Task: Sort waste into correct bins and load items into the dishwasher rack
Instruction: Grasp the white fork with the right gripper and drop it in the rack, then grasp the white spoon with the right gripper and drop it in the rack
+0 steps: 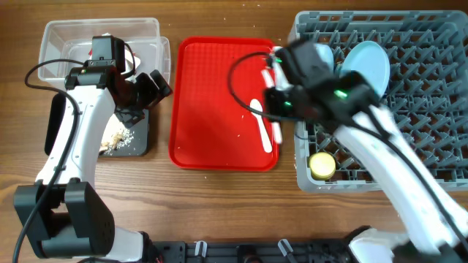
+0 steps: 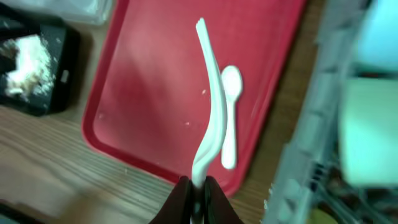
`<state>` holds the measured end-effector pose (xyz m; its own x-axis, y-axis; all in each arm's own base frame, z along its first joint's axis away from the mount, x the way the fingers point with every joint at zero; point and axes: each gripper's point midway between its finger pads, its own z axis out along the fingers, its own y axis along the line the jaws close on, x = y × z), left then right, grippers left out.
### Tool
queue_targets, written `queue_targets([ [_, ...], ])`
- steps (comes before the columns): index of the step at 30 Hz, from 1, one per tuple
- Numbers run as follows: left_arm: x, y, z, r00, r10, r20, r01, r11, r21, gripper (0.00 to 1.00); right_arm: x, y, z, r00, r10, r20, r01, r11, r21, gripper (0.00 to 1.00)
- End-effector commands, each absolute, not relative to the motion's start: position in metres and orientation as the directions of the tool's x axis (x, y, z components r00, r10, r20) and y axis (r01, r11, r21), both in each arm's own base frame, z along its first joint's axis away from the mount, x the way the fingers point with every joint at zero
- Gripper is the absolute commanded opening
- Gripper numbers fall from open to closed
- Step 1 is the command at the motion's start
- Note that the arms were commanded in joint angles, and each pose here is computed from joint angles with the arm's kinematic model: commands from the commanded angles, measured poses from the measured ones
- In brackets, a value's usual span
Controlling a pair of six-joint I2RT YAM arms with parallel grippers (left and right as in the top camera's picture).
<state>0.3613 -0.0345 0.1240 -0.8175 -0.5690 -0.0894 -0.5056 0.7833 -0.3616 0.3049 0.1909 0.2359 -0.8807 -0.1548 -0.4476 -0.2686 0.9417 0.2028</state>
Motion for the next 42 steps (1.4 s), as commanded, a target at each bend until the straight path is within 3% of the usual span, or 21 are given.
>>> queue_targets([
  [1,0.364,-0.034,0.132,-0.815,-0.571,-0.104,-0.499,0.78,-0.378,1.0,0.279,0.135,0.269,-0.874,0.003,-0.485,-0.09,0.982,0.168,0.04],
  [4,0.364,-0.034,0.132,-0.815,-0.571,-0.104,-0.499,0.78,-0.378,1.0,0.253,0.05,0.291,-0.79,0.305,-0.532,0.287,0.95,0.119,0.04],
  [7,0.364,-0.034,0.132,-0.815,-0.571,-0.104,-0.499,0.78,-0.378,1.0,0.233,-0.019,0.301,-0.581,0.573,-0.578,0.619,0.773,0.144,0.04],
  [9,0.364,-0.034,0.132,-0.815,-0.571,-0.104,-0.499,0.78,-0.378,1.0,0.22,-0.054,0.283,-0.417,0.688,-0.594,0.79,0.598,0.139,0.04],
  [12,0.364,-0.034,0.132,-0.815,-0.571,-0.104,-0.499,0.78,-0.378,1.0,0.247,-0.055,0.206,-0.382,0.731,-0.566,0.827,0.544,0.144,0.04],
  [17,0.364,-0.034,0.132,-0.815,-0.571,-0.104,-0.499,0.78,-0.378,1.0,0.271,-0.034,0.115,-0.48,0.756,-0.446,0.808,0.579,0.112,0.05],
  [18,0.364,-0.034,0.132,-0.815,-0.571,-0.104,-0.499,0.78,-0.378,1.0,0.271,-0.034,0.112,-0.489,0.755,-0.437,0.808,0.581,0.099,0.11],
  [19,0.364,-0.034,0.132,-0.815,-0.571,-0.104,-0.499,0.78,-0.378,1.0,0.271,-0.033,0.111,-0.497,0.75,-0.437,0.804,0.587,0.094,0.24],
  [22,0.364,-0.034,0.132,-0.815,-0.571,-0.104,-0.499,0.78,-0.378,1.0,0.28,-0.022,0.134,-0.598,0.662,-0.451,0.692,0.711,0.126,0.45],
  [24,0.364,-0.034,0.132,-0.815,-0.571,-0.104,-0.499,0.78,-0.378,1.0,0.293,0.001,0.174,-0.689,0.532,-0.493,0.498,0.841,0.211,0.56],
  [27,0.364,-0.034,0.132,-0.815,-0.571,-0.104,-0.499,0.78,-0.378,1.0,0.305,0.053,0.222,-0.78,0.301,-0.549,0.136,0.938,0.32,0.61],
  [30,0.364,-0.034,0.132,-0.815,-0.571,-0.104,-0.499,0.78,-0.378,1.0,0.303,0.115,0.233,-0.813,0.069,-0.578,-0.109,0.958,0.266,0.64],
  [33,0.364,-0.034,0.132,-0.815,-0.571,-0.104,-0.499,0.78,-0.378,1.0,0.31,0.169,0.206,-0.829,-0.121,-0.546,-0.23,0.964,0.136,0.65],
  [34,0.364,-0.034,0.132,-0.815,-0.571,-0.104,-0.499,0.78,-0.378,1.0,0.317,0.193,0.178,-0.847,-0.217,-0.485,-0.289,0.954,0.078,0.65],
  [42,0.364,-0.034,0.132,-0.815,-0.571,-0.104,-0.499,0.78,-0.378,1.0,0.34,0.216,0.021,-0.901,-0.392,-0.186,-0.394,0.919,-0.026,0.56],
])
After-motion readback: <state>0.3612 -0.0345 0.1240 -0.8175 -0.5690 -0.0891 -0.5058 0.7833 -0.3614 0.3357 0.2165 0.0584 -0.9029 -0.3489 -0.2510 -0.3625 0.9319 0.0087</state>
